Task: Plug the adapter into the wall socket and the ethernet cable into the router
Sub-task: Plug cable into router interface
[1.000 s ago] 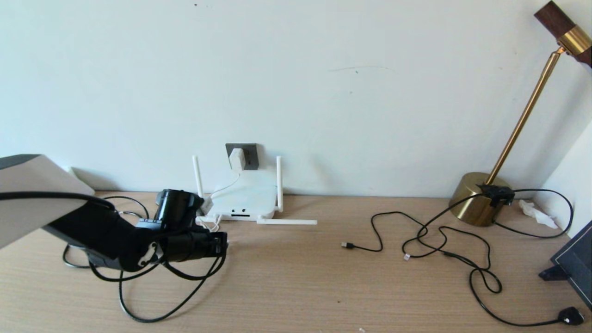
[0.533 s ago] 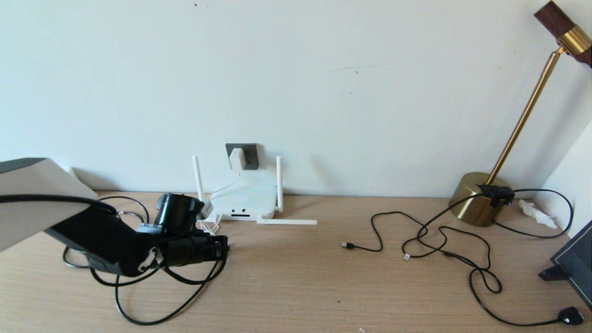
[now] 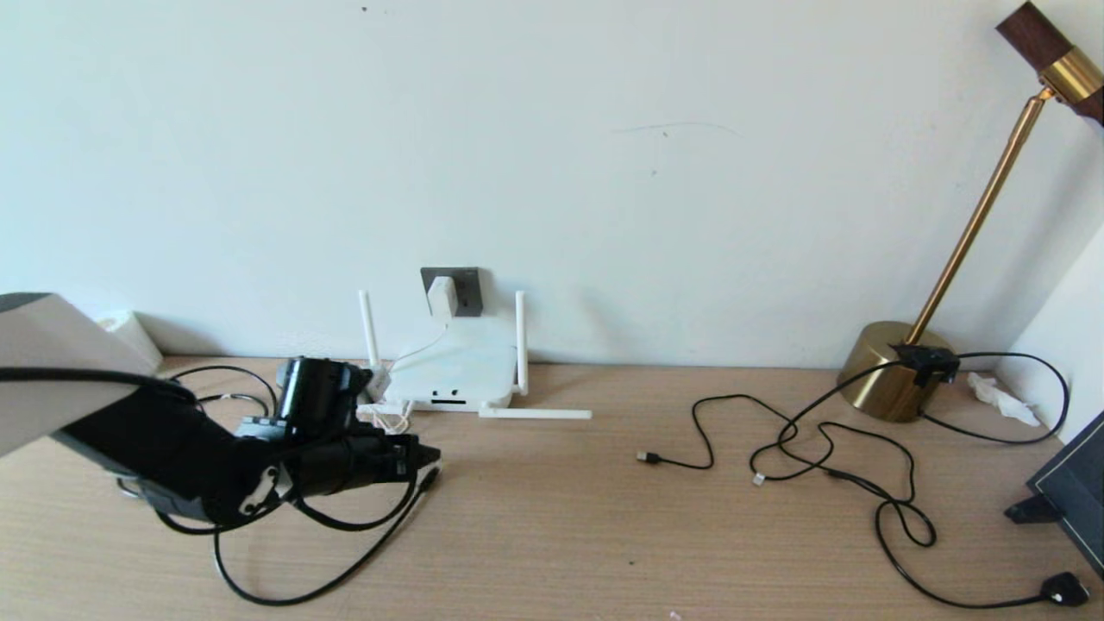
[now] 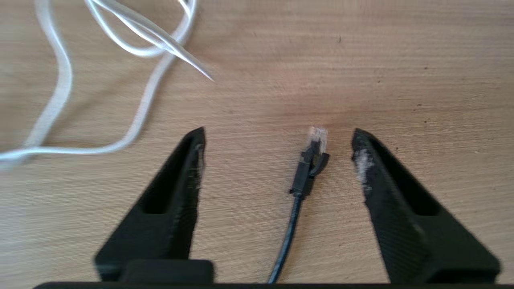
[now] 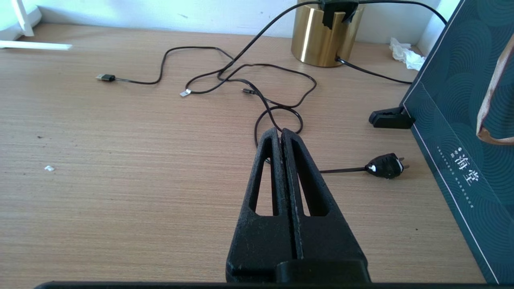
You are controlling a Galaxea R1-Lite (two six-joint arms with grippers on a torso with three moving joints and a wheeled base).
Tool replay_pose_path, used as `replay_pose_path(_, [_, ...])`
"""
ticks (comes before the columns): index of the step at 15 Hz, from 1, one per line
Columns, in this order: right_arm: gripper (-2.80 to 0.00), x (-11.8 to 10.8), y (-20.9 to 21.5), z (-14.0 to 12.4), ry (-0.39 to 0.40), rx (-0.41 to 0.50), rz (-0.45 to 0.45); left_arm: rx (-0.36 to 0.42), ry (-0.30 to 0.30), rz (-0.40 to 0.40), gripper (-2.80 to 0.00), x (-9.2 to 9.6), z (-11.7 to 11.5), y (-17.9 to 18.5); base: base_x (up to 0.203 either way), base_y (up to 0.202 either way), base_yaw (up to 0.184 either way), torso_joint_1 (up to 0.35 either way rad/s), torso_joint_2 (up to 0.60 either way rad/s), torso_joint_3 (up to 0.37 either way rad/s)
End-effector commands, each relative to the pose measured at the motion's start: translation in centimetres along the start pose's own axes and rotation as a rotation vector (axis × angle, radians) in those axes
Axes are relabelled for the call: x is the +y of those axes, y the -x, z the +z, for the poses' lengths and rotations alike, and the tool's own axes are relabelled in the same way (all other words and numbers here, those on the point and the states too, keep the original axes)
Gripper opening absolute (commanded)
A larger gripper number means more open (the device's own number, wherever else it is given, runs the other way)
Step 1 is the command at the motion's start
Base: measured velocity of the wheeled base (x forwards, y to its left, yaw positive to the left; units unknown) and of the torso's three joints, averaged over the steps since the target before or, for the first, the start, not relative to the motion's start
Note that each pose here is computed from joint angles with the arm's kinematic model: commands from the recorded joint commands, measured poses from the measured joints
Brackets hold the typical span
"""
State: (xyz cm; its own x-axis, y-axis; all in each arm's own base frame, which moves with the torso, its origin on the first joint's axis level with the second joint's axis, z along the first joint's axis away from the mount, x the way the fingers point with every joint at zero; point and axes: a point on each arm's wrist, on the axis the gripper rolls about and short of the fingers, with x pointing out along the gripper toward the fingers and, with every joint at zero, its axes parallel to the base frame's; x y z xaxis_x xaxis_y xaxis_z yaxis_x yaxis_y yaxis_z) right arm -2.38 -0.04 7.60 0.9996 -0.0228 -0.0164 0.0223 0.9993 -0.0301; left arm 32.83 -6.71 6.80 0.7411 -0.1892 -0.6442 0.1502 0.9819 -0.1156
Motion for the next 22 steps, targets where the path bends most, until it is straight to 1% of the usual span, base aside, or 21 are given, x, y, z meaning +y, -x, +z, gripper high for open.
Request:
replay_pose_path(1, [-2.8, 0.0, 0.0, 0.0, 0.001, 0.002, 0.001, -0.041, -0.073, -0.003, 0.0, -0.1, 0.8, 1.1, 0.0, 0.0, 0.0, 0.0, 0.0, 0.0])
replay_pose_path(3, [-2.8, 0.0, 0.0, 0.0, 0.001, 0.002, 0.0, -0.047, -0.221, -0.006, 0.0, -0.5, 0.7, 1.5, 0.0, 0.0, 0.0, 0.0, 0.0, 0.0])
replay_pose_path(5, [-2.8, 0.0, 0.0, 0.0, 0.001, 0.002, 0.0, -0.05, -0.321, -0.045, 0.0, -2.2, 0.3, 2.3, 0.0, 0.0, 0.0, 0.0, 0.0, 0.0])
replay_pose_path(6, [-2.8, 0.0, 0.0, 0.0, -0.001, 0.002, 0.0, -0.044, -0.396, -0.04, 0.0, -2.7, 0.0, 2.2, 0.0, 0.0, 0.0, 0.0, 0.0, 0.0])
replay_pose_path(8, [-2.8, 0.0, 0.0, 0.0, 0.001, 0.002, 0.0, -0.013, -0.537, 0.031, 0.0, -3.3, -0.7, 1.6, 0.0, 0.0, 0.0, 0.0, 0.0, 0.0])
replay_pose_path(9, [-2.8, 0.0, 0.0, 0.0, -0.001, 0.002, 0.0, 0.002, -0.603, 0.048, 0.0, -3.3, -1.0, 1.2, 0.0, 0.0, 0.0, 0.0, 0.0, 0.0])
replay_pose_path(10, [-2.8, 0.0, 0.0, 0.0, 0.001, 0.002, 0.0, 0.017, -0.684, 0.074, 0.0, -3.3, -1.1, 1.0, 0.0, 0.0, 0.0, 0.0, 0.0, 0.0])
replay_pose_path(11, [-2.8, 0.0, 0.0, 0.0, 0.001, 0.002, 0.0, 0.037, -0.759, 0.124, 0.0, -3.2, -1.3, 0.8, 0.0, 0.0, 0.0, 0.0, 0.0, 0.0])
replay_pose_path(12, [-2.8, 0.0, 0.0, 0.0, 0.001, 0.002, 0.001, 0.06, -0.807, 0.175, 0.0, -3.1, -1.4, 0.6, 0.0, 0.0, 0.0, 0.0, 0.0, 0.0])
replay_pose_path(13, [-2.8, 0.0, 0.0, 0.0, 0.001, 0.002, 0.0, 0.08, -0.833, 0.205, 0.0, -3.2, -1.7, 0.3, 0.0, 0.0, 0.0, 0.0, 0.0, 0.0])
replay_pose_path(14, [-2.8, 0.0, 0.0, 0.0, 0.001, 0.002, 0.0, 0.084, -0.842, 0.212, 0.0, -3.4, -1.8, 0.2, 0.0, 0.0, 0.0, 0.0, 0.0, 0.0])
replay_pose_path(17, [-2.8, 0.0, 0.0, 0.0, 0.001, 0.002, 0.0, 0.094, -0.86, 0.221, 0.0, -4.1, -2.2, 0.0, 0.0, 0.0, 0.0, 0.0, 0.0, 0.0])
replay_pose_path(22, [-2.8, 0.0, 0.0, 0.0, -0.001, 0.002, 0.0, 0.103, -0.872, 0.205, 0.0, -4.8, -2.6, -0.4, 0.0, 0.0, 0.0, 0.0, 0.0, 0.0])
